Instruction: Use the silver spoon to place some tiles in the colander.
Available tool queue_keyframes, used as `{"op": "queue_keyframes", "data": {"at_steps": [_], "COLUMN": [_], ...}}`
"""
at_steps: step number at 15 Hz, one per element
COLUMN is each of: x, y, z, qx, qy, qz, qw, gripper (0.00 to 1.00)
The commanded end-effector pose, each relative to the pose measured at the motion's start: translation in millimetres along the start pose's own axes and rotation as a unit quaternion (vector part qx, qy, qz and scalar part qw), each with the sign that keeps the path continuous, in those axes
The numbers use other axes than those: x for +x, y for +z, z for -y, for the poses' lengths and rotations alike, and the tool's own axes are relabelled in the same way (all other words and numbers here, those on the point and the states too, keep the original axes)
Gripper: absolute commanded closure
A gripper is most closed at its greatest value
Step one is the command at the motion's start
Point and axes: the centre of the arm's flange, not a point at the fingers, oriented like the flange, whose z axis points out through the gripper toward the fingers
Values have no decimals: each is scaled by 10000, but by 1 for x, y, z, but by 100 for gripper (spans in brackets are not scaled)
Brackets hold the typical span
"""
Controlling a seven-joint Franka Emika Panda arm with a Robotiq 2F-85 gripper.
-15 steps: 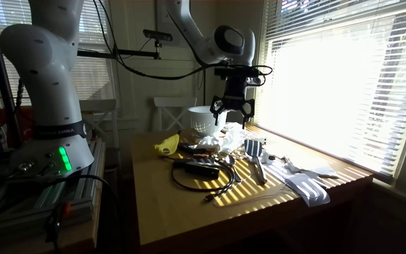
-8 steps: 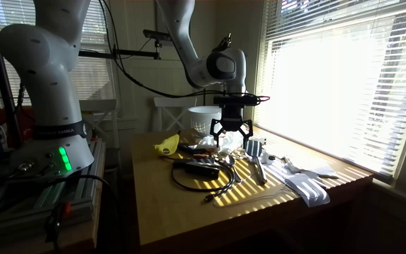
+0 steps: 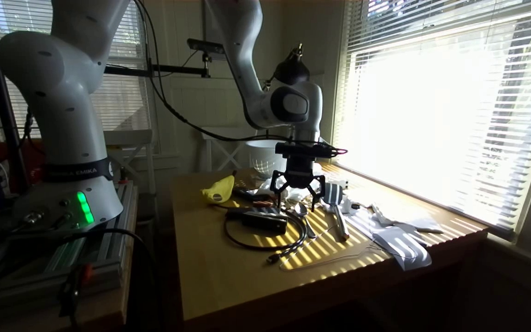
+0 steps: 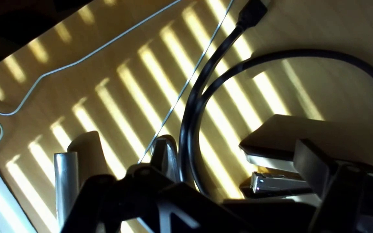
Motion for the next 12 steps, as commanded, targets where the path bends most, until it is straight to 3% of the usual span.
{"op": "queue_keyframes", "data": {"at_steps": [1,3,6,12], "x": [5,12,23,51], "y": [-2,-6,-5,22], "z": [0,-5,-10,-5], "qx": [-342,-749,-1032,-1083], "qy": [-113,-142,-58,-240], "qz": [-332,-639,-1089,-1471], "qw": [9988,9950,9887,9829], "gripper": [0,0,0,0]}}
